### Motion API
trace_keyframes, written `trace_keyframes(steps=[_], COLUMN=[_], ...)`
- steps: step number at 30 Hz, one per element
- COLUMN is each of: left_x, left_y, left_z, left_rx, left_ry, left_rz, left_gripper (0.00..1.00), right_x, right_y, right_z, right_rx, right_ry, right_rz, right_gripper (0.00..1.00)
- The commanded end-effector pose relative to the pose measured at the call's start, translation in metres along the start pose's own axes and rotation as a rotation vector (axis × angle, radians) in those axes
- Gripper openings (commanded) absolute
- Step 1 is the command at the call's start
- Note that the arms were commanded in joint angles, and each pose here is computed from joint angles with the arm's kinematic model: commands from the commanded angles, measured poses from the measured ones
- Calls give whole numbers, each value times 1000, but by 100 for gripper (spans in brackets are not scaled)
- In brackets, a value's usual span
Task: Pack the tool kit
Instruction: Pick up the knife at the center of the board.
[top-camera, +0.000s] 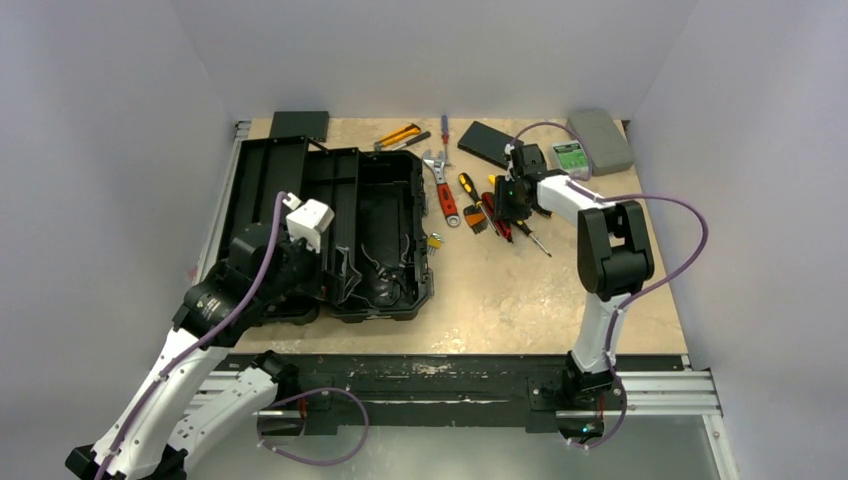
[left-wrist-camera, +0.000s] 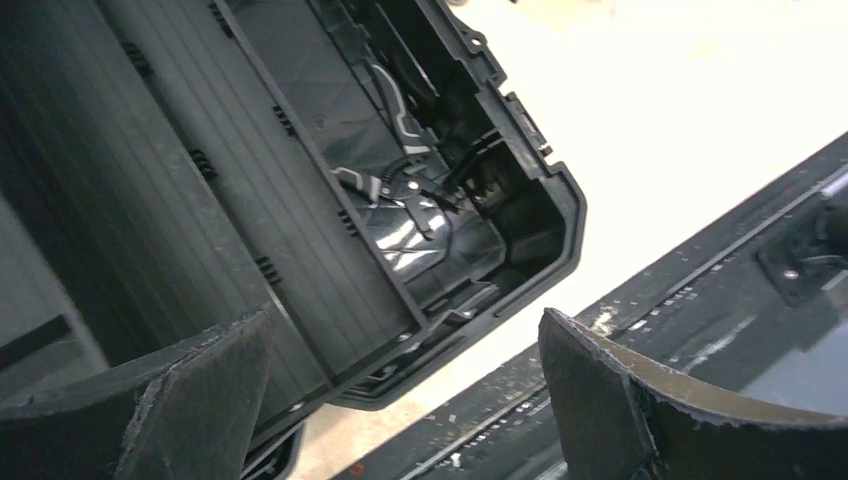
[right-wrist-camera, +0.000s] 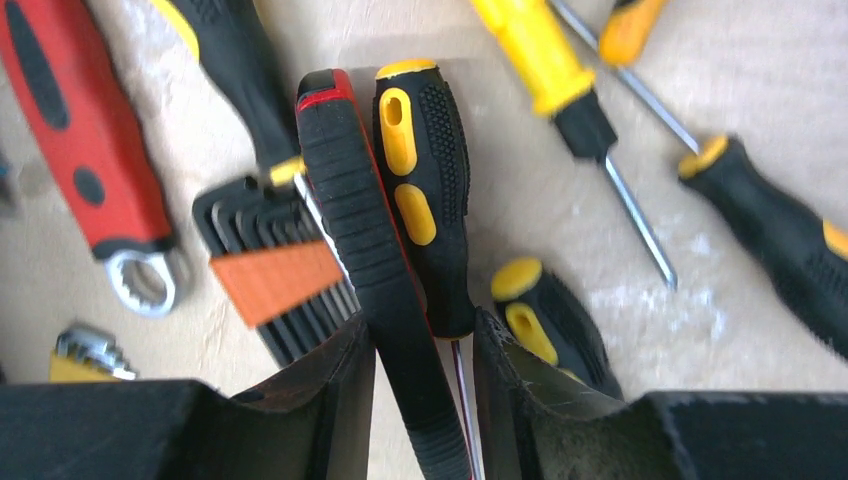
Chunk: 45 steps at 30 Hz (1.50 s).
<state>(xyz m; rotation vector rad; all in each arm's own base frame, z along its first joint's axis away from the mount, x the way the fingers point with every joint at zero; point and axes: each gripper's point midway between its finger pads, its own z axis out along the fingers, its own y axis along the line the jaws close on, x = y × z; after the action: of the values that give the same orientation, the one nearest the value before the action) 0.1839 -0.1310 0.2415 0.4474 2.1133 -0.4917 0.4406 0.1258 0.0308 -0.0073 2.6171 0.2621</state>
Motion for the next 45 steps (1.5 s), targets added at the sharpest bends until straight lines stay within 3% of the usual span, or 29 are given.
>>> trace_keyframes(steps=[1, 14, 26, 27, 28, 30, 32, 41, 45], left_x=[-24, -67, -77, -75, -73, -70, -67, -56, -53], left_y=[-29, -83, -94, -93, -93, -92, -91, -88, -88], left_z=[1, 62, 82, 81, 81, 79, 77, 73, 73], left_rx=[120, 382, 380, 376, 373, 366, 363, 347, 346], left_ry=[-32, -41, -36, -34, -32, -27, -24, -3, 2], left_rz=[-125, -436, -437, -431, -426, -414, -400, -378, -377], left_gripper=[100, 100, 100, 100, 100, 100, 100, 100, 100], right_x=[-15, 24, 73, 75, 77, 79, 80, 80, 78], right_y=[19, 55, -9, -10, -8, -10, -15, -12, -16], right_z=[-53, -114, -52, -49, -48, -46, -46, -56, -62], right_rx=[-82, -339, 20, 36, 48, 101, 162, 294, 342], right_ry=[-93, -184, -61, -57, -53, -59, -72, -117, -140], right_rz=[16, 68, 165, 158, 145, 120, 100, 18, 14], right_gripper=[0, 0, 0, 5, 16, 52, 62, 40, 43])
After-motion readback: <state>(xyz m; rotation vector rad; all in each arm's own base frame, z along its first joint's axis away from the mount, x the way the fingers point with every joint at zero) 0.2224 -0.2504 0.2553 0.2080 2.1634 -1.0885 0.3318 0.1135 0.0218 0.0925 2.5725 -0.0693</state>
